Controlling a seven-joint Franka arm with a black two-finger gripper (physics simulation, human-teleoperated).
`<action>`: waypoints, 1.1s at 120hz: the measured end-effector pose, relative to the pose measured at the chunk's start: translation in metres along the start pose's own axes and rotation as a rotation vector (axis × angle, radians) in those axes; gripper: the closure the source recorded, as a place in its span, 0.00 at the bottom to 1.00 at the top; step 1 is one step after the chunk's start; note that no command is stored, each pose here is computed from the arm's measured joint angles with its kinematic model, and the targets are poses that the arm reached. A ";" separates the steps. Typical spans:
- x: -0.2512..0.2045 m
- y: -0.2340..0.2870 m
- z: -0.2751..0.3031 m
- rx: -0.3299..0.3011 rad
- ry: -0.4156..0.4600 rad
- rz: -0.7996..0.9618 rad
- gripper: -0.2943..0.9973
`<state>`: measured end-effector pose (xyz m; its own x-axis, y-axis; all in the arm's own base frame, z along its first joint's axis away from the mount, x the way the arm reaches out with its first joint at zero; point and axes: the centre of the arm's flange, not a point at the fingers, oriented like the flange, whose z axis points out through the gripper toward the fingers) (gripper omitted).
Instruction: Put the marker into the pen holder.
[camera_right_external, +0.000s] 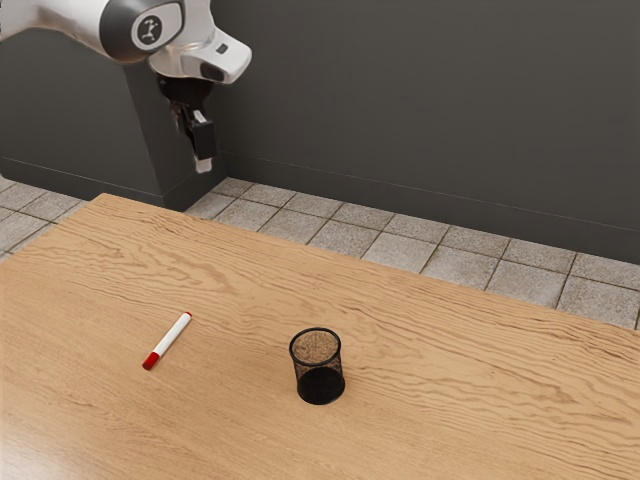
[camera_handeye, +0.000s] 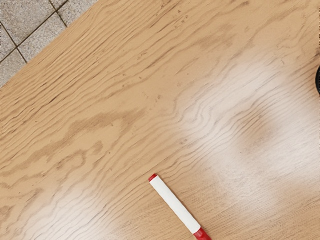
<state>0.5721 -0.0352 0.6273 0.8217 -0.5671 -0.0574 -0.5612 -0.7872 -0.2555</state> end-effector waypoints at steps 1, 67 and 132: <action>0.001 0.000 0.000 -0.001 0.002 0.001 0.23; -0.044 -0.005 0.240 -0.313 -0.356 -0.031 0.24; -0.068 -0.013 0.336 -0.441 -0.183 -0.290 0.48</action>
<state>0.5568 0.0947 0.3100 0.9304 -0.2918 -0.2216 -0.2658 -0.9538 0.1399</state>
